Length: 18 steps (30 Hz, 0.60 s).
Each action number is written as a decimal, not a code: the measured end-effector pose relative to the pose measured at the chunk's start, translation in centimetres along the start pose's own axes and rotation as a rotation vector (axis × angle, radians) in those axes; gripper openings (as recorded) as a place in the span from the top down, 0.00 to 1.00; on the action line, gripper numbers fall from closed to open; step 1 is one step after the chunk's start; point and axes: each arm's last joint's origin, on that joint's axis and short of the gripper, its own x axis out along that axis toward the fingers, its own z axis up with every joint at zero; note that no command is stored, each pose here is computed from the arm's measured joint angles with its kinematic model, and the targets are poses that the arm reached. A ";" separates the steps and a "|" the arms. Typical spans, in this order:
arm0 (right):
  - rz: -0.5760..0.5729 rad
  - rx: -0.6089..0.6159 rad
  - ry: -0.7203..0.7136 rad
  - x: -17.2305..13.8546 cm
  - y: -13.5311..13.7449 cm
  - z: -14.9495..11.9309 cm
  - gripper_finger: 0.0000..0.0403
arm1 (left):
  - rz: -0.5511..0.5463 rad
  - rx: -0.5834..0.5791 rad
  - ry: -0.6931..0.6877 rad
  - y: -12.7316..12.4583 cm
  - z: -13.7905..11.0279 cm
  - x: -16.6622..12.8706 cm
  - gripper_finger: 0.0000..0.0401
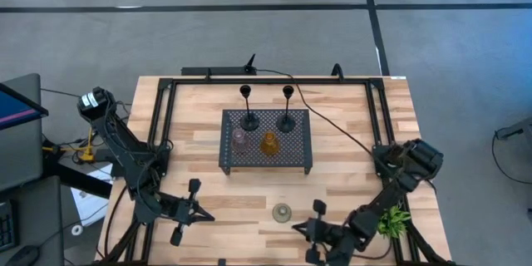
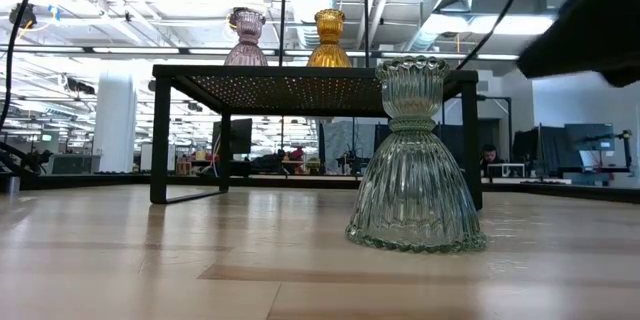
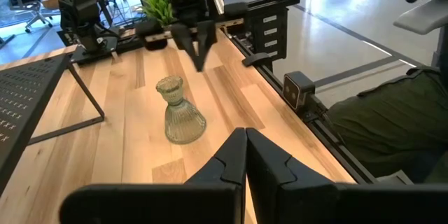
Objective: Pick & Place candle stick holders
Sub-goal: Align the green glass candle holder with the orange glass candle holder on the shelf
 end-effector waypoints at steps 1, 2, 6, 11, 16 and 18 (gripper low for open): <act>-0.030 -0.009 -0.007 -0.4 -0.1 -0.3 1.00 | 0.000 0.000 0.000 0.0 0.0 0.0 0.99; -0.057 -0.010 -0.013 -0.8 -0.1 -0.7 1.00 | 0.000 0.000 0.000 0.0 0.0 0.0 0.99; -0.128 0.003 0.004 -1.9 -0.7 -2.5 1.00 | 0.000 0.000 -0.002 0.0 0.0 0.0 0.99; -0.069 0.032 0.028 -1.6 -2.0 -4.7 1.00 | 0.000 0.015 -0.003 0.0 0.0 0.0 0.99; 0.153 0.093 -0.008 -0.3 -3.1 -5.2 1.00 | 0.001 0.017 -0.003 0.0 0.0 0.0 0.99; 0.199 0.098 -0.063 -0.1 -3.9 -5.0 1.00 | 0.001 0.017 -0.003 0.0 0.0 0.0 0.99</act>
